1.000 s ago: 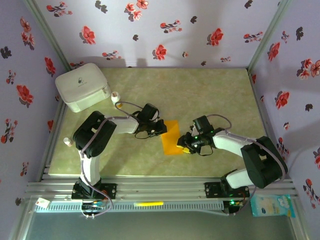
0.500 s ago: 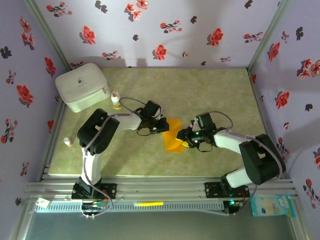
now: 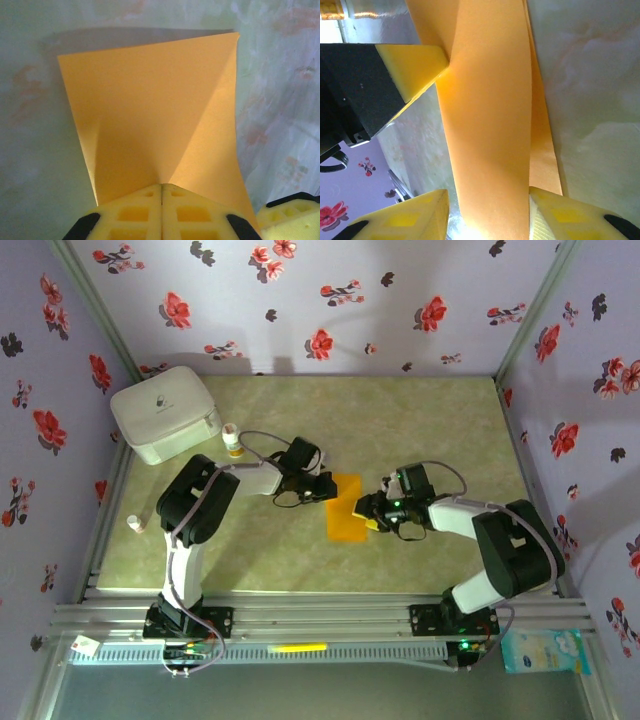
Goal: Fold a paper plane with a square sheet of paper (pick it up from the middle)
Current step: Fold the triangle a second time at the center of the table.
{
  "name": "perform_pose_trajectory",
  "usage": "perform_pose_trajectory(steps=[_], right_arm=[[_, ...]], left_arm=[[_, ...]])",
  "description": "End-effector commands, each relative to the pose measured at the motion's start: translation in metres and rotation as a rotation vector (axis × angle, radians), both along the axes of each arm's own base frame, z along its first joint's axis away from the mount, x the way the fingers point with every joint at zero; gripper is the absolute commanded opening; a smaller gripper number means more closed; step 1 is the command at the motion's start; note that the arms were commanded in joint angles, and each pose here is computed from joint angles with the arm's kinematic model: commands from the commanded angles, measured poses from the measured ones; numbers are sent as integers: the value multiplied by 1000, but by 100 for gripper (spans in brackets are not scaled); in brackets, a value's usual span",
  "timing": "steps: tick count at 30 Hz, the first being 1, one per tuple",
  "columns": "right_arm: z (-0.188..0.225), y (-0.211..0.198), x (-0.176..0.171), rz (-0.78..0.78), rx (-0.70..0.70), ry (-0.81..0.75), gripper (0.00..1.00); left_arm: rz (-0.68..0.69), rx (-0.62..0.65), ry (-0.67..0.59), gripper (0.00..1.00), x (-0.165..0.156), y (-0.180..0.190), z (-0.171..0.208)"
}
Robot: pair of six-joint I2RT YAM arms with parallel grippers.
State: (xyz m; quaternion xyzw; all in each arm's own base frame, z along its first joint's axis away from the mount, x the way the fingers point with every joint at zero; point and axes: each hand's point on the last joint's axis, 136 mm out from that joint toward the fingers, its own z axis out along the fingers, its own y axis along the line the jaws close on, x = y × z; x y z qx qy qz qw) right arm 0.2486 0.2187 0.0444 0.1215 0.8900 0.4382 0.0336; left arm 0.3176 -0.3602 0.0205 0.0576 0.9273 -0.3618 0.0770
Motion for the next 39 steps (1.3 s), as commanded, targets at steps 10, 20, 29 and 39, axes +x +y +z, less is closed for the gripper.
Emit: perform_pose_trajectory(steps=[10, 20, 29, 39], right_arm=[[-8, -2, 6, -16, 25, 5, 29], [-19, -5, 4, -24, 3, 40, 11], [-8, 4, 8, -7, 66, 28, 30], [-9, 11, 13, 5, 81, 22, 21]], left_arm=[[-23, -9, -36, 14, 6, 0, 15], [-28, -98, -152, 37, 6, -4, 71], [-95, -64, -249, 38, -25, 4, 77], [-120, -11, -249, 33, -52, 8, 61]])
